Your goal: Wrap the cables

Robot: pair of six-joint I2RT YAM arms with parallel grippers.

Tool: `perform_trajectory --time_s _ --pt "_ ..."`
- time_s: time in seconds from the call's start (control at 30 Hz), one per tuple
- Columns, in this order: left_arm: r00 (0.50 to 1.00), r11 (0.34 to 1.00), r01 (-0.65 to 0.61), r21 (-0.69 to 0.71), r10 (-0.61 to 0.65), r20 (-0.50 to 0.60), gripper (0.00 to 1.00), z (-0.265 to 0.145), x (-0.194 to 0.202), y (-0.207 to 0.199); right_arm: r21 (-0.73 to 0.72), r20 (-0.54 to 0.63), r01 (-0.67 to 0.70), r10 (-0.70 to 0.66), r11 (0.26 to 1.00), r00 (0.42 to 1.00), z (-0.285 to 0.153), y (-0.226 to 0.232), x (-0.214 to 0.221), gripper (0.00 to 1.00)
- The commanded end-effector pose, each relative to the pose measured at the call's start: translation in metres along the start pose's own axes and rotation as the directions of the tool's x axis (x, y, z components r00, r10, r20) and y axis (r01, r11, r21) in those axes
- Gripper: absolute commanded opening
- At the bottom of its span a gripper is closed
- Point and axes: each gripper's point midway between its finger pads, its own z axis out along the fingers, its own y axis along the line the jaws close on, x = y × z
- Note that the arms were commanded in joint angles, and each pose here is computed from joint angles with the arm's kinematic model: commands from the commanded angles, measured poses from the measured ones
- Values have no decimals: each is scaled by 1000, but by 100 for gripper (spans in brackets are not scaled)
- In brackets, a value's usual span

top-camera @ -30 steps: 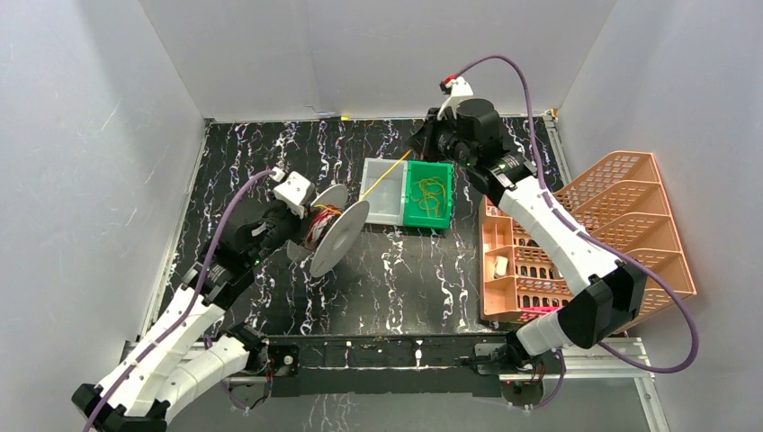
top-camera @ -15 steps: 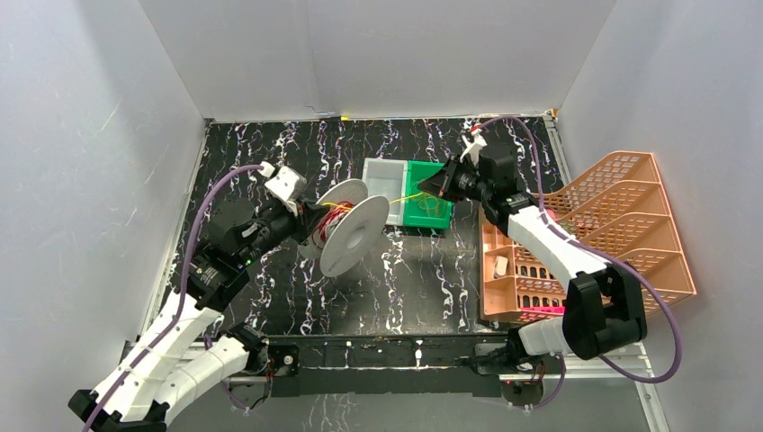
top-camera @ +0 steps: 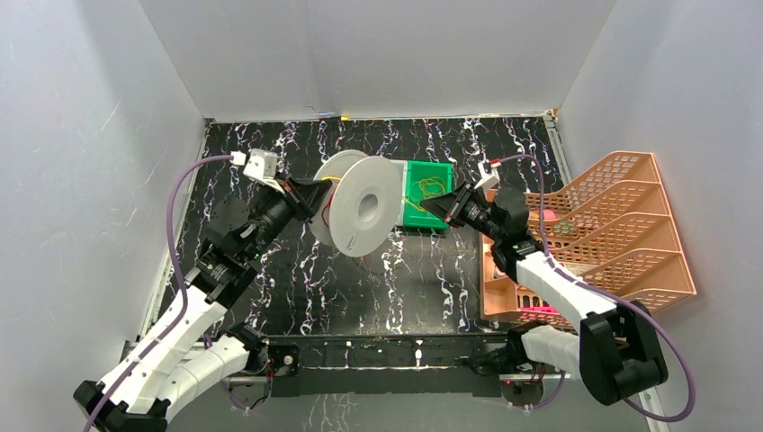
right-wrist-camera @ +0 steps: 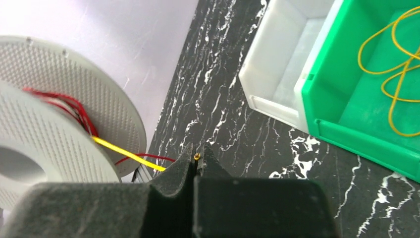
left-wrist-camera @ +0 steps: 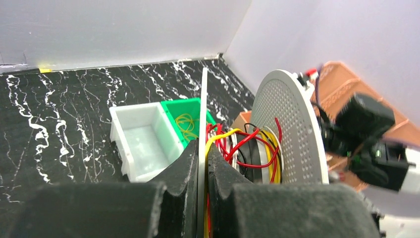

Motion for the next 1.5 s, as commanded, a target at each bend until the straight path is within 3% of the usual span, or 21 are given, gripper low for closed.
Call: perform_trajectory --time_s 0.0,0.43,0.93,1.2,1.47 --pt "930 980 196 17 -192 312 0 2 -78 -7 -89 117 28 -17 996 993 -6 30 -7 0" --pt "792 862 503 -55 -435 429 0 18 -85 23 -195 127 73 -48 978 991 -12 77 43 0" --pt "692 735 668 -114 -557 460 0 39 -84 39 -305 179 88 -34 948 983 -10 137 63 0" --pt "710 726 675 -136 -587 388 0 55 -76 32 -343 225 124 -47 931 973 -5 168 65 0" --pt "735 718 672 -179 -619 276 0 61 -35 31 -351 262 143 -49 925 964 3 195 59 0"
